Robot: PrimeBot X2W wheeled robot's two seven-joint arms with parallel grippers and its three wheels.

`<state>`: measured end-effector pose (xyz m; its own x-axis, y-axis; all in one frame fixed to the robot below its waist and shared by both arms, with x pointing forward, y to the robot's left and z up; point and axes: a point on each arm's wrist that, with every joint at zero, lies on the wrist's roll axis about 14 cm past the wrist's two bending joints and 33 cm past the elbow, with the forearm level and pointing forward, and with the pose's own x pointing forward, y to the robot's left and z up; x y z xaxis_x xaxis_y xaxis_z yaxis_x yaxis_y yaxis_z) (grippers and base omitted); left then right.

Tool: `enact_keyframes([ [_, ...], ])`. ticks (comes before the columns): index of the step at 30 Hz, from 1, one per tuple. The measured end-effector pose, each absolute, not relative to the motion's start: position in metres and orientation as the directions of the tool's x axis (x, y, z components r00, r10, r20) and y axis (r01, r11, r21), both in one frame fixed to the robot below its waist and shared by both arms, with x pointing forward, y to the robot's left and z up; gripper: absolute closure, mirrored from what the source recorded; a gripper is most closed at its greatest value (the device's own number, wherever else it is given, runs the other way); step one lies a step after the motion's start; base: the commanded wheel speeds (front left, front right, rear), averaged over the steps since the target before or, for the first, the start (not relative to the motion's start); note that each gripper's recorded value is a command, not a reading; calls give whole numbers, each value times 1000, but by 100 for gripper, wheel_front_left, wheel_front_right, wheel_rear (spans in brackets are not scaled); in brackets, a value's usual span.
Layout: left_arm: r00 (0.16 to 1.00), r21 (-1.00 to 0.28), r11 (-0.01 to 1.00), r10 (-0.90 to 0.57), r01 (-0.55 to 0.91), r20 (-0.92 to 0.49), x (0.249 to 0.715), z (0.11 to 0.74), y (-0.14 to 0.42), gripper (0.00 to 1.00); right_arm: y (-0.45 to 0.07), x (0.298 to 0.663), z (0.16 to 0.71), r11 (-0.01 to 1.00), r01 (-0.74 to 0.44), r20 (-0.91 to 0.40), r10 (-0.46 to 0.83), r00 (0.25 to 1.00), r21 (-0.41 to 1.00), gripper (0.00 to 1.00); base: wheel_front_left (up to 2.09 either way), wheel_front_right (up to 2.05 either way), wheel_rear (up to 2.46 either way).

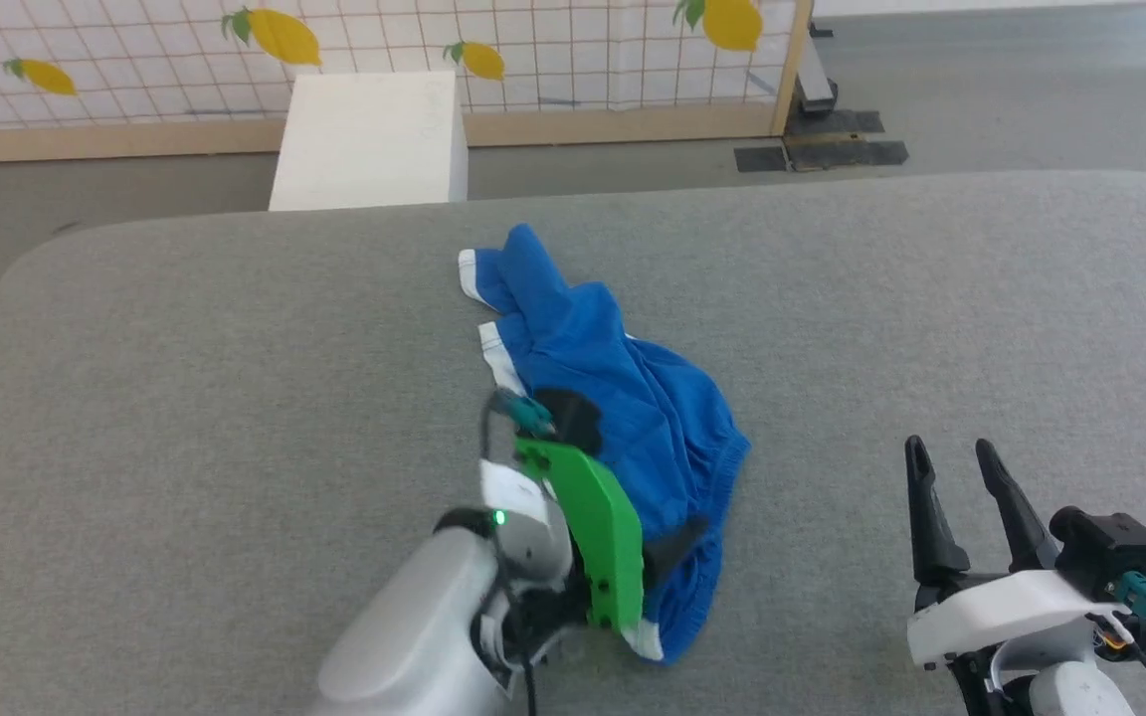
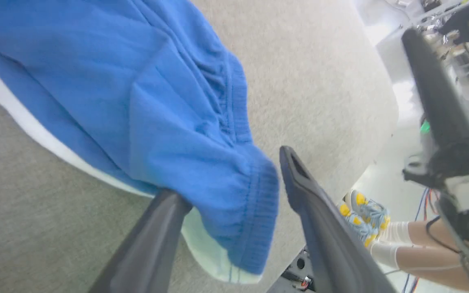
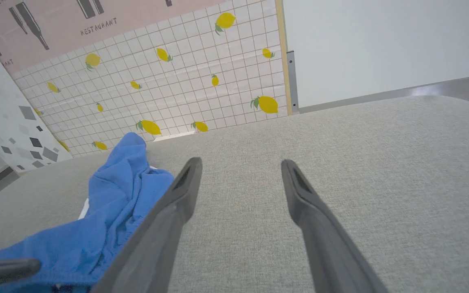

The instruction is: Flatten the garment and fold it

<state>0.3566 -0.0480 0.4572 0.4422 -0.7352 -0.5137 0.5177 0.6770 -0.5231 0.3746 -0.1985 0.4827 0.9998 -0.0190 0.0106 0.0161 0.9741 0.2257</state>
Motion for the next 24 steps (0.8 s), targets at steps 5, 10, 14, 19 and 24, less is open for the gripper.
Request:
enact_keyframes([
  [5,751,-569,671,-647,476,-134,406,565,-1,0,-190,371,484,973,-8,15,5,1000,230,0,0,0,0],
  [10,939,-408,849,-338,335,68,426,594,96,0,-183,371,488,973,-33,28,27,999,230,0,0,0,0],
  [14,956,-266,934,-179,239,231,415,596,145,0,-181,370,489,973,-38,32,32,999,229,0,0,0,0],
  [19,979,-197,968,-125,156,159,394,548,159,0,-181,369,484,973,-34,3,34,999,228,0,0,0,0],
  [24,988,-153,983,-85,105,130,383,533,165,0,-178,365,458,972,-26,-147,61,987,232,0,0,0,0],
])
